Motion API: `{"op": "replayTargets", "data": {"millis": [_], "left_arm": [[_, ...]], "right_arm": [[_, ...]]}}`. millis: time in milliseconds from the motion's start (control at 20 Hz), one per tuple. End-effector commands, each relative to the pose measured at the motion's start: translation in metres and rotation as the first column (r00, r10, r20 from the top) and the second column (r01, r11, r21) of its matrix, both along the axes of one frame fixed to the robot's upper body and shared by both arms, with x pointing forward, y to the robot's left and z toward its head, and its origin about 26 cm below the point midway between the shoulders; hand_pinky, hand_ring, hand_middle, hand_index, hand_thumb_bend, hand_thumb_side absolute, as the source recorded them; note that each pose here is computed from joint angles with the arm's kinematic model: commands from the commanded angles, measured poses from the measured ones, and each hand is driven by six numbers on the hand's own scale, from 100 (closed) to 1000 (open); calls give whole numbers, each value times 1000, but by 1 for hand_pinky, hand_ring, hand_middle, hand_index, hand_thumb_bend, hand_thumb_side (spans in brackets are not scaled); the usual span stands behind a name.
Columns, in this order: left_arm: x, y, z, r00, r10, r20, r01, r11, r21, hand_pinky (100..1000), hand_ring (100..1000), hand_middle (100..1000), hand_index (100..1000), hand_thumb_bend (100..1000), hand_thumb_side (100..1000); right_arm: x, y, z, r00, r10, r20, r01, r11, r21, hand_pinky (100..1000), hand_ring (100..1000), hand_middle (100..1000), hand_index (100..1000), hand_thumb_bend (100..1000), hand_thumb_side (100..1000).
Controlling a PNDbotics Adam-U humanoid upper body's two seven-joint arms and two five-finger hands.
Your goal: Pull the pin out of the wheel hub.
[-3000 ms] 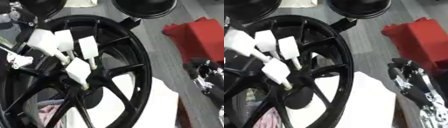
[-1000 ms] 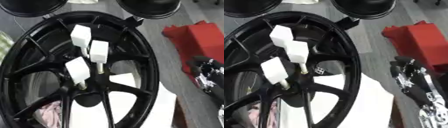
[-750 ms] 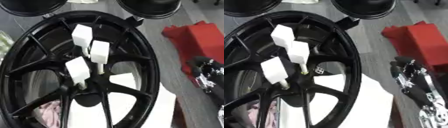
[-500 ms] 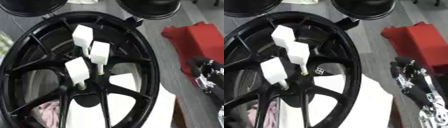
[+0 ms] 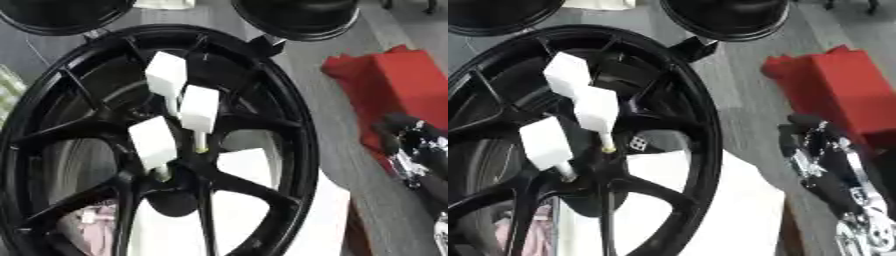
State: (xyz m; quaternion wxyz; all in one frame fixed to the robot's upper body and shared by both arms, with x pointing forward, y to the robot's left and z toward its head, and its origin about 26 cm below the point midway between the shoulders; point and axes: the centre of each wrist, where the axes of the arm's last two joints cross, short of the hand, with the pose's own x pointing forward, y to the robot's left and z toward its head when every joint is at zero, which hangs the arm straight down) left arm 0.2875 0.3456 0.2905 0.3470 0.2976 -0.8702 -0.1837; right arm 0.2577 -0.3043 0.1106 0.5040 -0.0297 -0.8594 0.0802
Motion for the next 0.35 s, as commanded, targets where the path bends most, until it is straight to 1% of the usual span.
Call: {"op": "replayTargets", "data": {"millis": [50,200,350], "left_arm": [[-4,-4,3,984,-96,148,123,975,-184,739,631,559,738,100,677],[-3,-5,-17,981,-120,152,161,942,-295,740,632,559,736,100,682],[-4,-3,-39,985,-98,139,148,897,-417,741,631,555,733,100,699]], "right_arm": [[-1,-5,11,999,-4,45,5,1000,-13,994,779,595,747,308,352],[-1,-6,13,998,-15,59,15,1000,-6,993,778,594,746,302,351],[0,-7,14,997,-28,73,28,1000,4,991,776,592,745,301,348]]}}
